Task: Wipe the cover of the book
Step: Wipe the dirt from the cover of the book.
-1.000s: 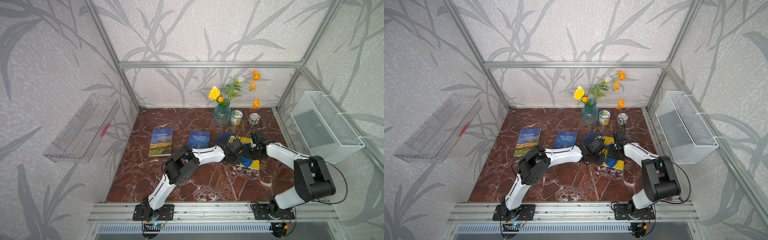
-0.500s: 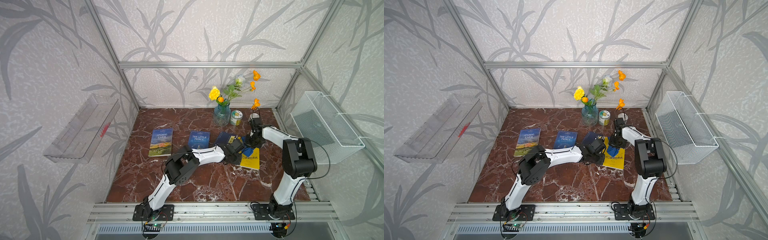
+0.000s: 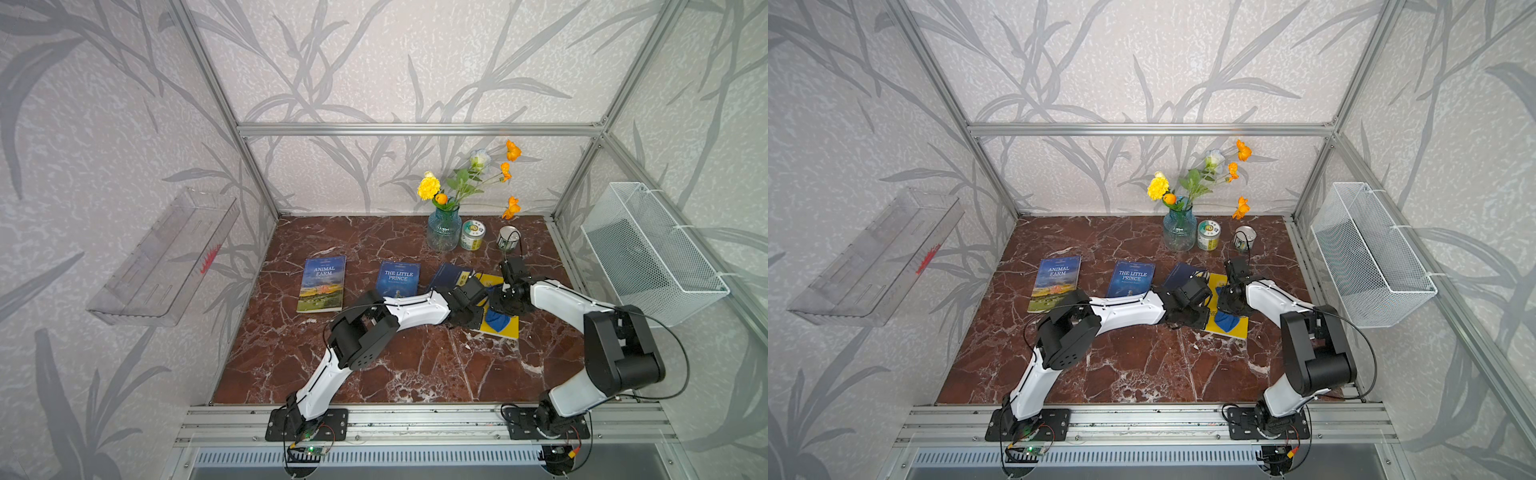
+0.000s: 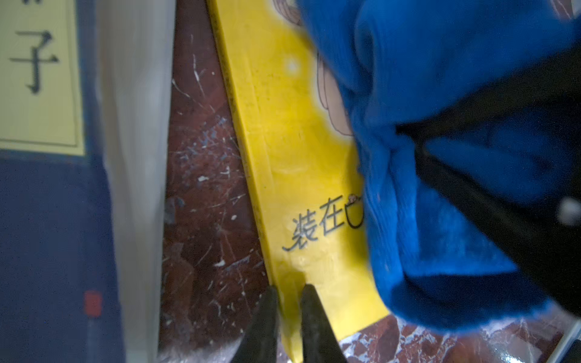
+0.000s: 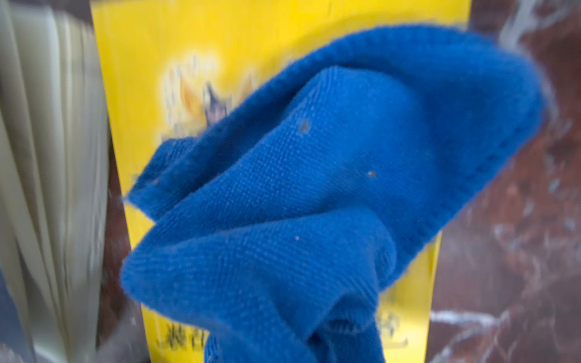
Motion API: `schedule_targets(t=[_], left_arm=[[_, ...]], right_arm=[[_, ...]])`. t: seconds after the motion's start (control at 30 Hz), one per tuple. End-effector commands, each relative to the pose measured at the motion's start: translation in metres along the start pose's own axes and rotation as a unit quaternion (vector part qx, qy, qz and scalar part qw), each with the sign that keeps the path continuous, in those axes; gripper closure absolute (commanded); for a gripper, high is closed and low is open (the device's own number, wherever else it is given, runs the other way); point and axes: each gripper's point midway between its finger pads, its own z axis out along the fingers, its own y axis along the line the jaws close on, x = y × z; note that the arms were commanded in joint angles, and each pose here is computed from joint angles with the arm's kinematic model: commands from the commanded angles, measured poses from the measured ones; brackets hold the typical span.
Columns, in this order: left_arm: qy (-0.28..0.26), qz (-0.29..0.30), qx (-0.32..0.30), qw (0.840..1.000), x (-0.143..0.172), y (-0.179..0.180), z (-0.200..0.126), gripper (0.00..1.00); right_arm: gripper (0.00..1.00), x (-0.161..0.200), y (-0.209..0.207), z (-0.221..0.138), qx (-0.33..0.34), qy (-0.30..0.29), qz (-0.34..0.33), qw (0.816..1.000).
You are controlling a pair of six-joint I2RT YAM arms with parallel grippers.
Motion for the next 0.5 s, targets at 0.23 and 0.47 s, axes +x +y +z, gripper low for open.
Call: schedule_targets(t=[0.23,0.47], left_arm=[[0.037,-0.003,-0.031,0.999,0.022,0.021,0.009,0.84],[0.041,-0.004,-0.028,0.999,0.025,0.021,0.012,0.83]], right_arm=[[0.98,0.037,-0.032,0.015,0.049,0.087,0.028,0.995],[0.98,-0.022,-0.029,0.042,0.084,0.105,0.024,0.991]])
